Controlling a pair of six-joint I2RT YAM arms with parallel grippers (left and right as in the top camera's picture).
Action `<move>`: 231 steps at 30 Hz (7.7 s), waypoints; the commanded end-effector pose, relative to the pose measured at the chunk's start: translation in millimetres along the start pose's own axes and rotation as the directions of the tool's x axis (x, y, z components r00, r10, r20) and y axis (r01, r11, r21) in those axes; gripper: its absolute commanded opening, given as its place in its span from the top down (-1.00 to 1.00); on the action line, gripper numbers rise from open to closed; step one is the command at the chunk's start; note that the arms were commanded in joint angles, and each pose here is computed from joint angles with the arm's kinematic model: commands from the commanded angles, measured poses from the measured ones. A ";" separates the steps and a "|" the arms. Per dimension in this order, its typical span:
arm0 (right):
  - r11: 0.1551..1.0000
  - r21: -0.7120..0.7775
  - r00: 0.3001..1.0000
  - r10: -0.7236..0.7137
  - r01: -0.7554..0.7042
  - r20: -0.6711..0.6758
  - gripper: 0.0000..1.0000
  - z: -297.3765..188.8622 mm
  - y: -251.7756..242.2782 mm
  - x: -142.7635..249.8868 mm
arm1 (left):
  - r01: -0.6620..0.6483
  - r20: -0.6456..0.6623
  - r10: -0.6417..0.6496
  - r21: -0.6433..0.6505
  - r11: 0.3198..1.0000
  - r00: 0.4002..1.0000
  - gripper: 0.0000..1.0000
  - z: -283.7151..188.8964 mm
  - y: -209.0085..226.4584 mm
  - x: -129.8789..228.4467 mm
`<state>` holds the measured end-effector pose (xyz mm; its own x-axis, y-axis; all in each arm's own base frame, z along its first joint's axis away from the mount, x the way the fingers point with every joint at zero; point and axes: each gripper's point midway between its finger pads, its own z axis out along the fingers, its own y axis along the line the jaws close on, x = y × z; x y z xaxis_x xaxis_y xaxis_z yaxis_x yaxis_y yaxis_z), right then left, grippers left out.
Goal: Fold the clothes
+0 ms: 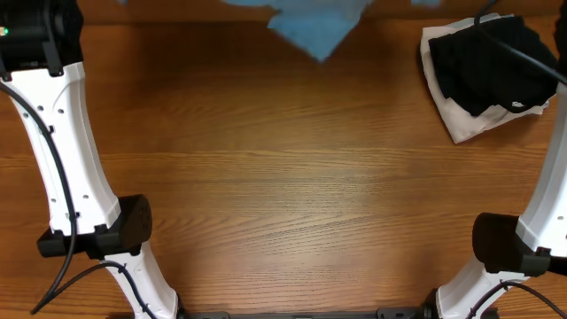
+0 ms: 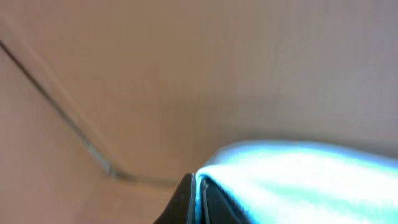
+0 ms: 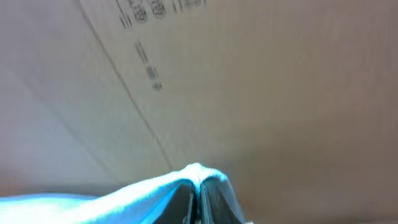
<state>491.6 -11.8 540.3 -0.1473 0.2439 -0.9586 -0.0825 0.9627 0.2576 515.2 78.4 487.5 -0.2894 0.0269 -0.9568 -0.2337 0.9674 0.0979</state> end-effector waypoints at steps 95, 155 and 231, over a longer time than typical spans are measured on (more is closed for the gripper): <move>0.961 0.262 0.525 0.267 -0.087 -0.808 0.92 -87.4 -71.0 381.2 | 0.264 -0.783 -0.597 -0.547 0.794 0.175 0.92 -243.7 -7.3 474.2; 0.991 0.101 0.488 0.131 -0.086 -0.863 -0.57 -20.5 -42.2 370.1 | 0.270 -0.789 -0.427 -0.337 0.902 0.442 -1.00 -98.7 1.2 412.5; 0.942 0.332 0.160 0.336 -0.050 -0.928 -0.48 -94.9 -64.6 473.7 | 0.095 -0.627 -0.517 -0.579 0.809 0.583 0.92 -92.9 82.2 511.6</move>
<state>337.8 31.6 85.5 -0.9668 0.2526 0.0394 0.2540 0.9315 0.2604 260.9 121.4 26.4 -0.6692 -0.6369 -0.3829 -0.7213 0.6805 0.1287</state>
